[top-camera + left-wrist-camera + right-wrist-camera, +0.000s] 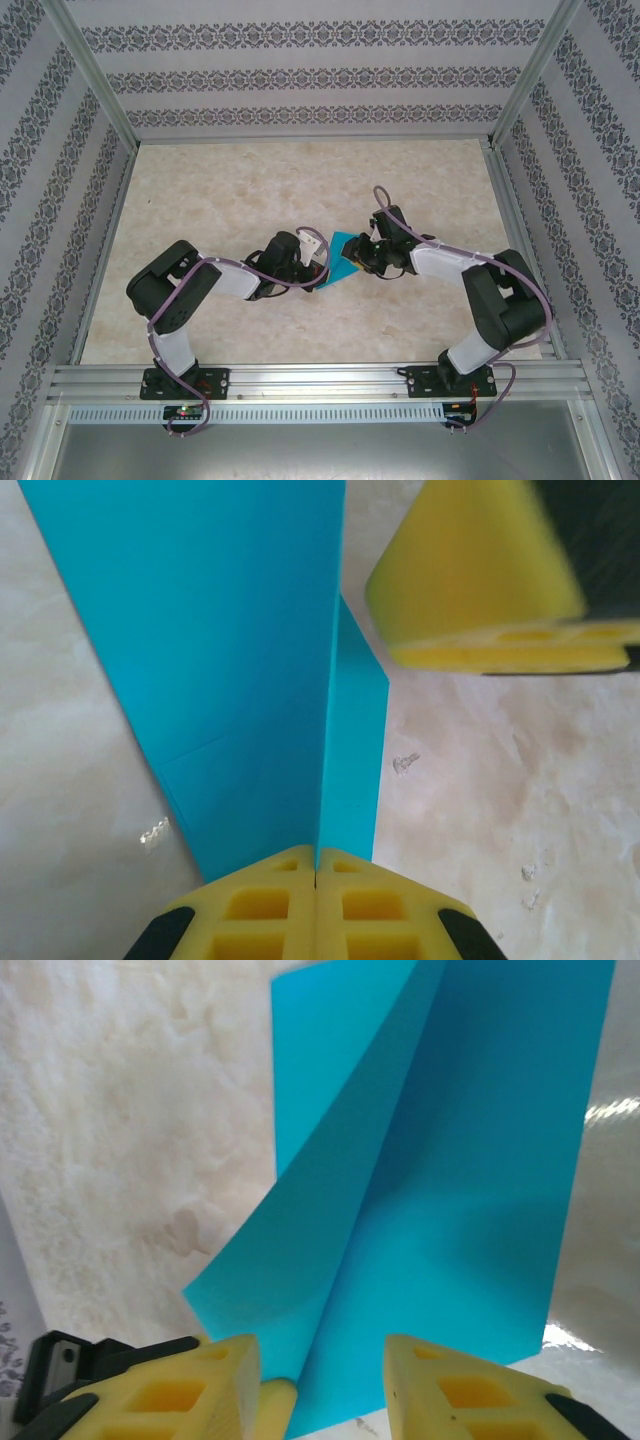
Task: Fold a paper plane with a square sheet of paper (pick it up from the middle)
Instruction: Fourth fold the wing at the center of the table.
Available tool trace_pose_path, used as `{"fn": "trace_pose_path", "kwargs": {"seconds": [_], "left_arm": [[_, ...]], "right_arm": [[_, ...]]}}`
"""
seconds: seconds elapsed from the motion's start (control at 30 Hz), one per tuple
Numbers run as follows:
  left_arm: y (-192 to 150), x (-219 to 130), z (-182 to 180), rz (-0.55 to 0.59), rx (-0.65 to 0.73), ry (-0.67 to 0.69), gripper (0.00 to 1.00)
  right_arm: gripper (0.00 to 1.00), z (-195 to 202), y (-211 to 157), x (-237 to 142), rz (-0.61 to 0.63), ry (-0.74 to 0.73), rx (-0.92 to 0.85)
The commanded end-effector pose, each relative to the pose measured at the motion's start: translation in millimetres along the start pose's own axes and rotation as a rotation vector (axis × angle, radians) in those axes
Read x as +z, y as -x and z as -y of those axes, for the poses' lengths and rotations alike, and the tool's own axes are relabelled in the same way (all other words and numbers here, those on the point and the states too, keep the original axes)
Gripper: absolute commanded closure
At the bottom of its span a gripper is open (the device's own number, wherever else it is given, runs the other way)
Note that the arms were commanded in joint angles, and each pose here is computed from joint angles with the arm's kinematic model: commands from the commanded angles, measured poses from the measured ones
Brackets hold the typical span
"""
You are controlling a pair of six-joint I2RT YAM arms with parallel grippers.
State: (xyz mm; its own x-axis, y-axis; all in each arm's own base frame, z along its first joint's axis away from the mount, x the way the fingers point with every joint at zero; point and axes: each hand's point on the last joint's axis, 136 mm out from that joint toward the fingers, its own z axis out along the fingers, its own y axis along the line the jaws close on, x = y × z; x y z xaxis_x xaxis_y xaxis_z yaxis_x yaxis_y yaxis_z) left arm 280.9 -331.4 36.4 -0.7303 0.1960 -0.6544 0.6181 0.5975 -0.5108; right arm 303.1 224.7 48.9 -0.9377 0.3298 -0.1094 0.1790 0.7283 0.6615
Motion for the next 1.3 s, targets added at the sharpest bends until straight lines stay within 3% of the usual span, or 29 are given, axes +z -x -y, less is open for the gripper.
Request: {"fn": "trace_pose_path", "kwargs": {"seconds": [0.0,0.47,0.63,0.8,0.97,1.27], "left_arm": [[0,2,6,0.015,-0.023,-0.032,0.95],[-6,11,1,-0.046,-0.077,-0.02,0.94],[-6,9,-4,-0.037,-0.095,-0.002,0.96],[-6,7,-7,-0.021,-0.104,0.004,0.97],[-5,7,-8,-0.014,-0.115,0.007,0.97],[-3,6,-8,-0.012,-0.121,0.005,0.96]], "right_arm": [[0.63,-15,2,8,-0.016,0.032,-0.067],[0.63,-2,3,25,-0.042,-0.028,-0.075],[0.63,-8,8,13,0.013,0.001,-0.092],[0.69,-2,12,4,0.062,-0.007,-0.095],[0.75,4,9,11,0.037,-0.018,-0.079],[0.75,10,8,18,0.017,-0.039,-0.064]]}}
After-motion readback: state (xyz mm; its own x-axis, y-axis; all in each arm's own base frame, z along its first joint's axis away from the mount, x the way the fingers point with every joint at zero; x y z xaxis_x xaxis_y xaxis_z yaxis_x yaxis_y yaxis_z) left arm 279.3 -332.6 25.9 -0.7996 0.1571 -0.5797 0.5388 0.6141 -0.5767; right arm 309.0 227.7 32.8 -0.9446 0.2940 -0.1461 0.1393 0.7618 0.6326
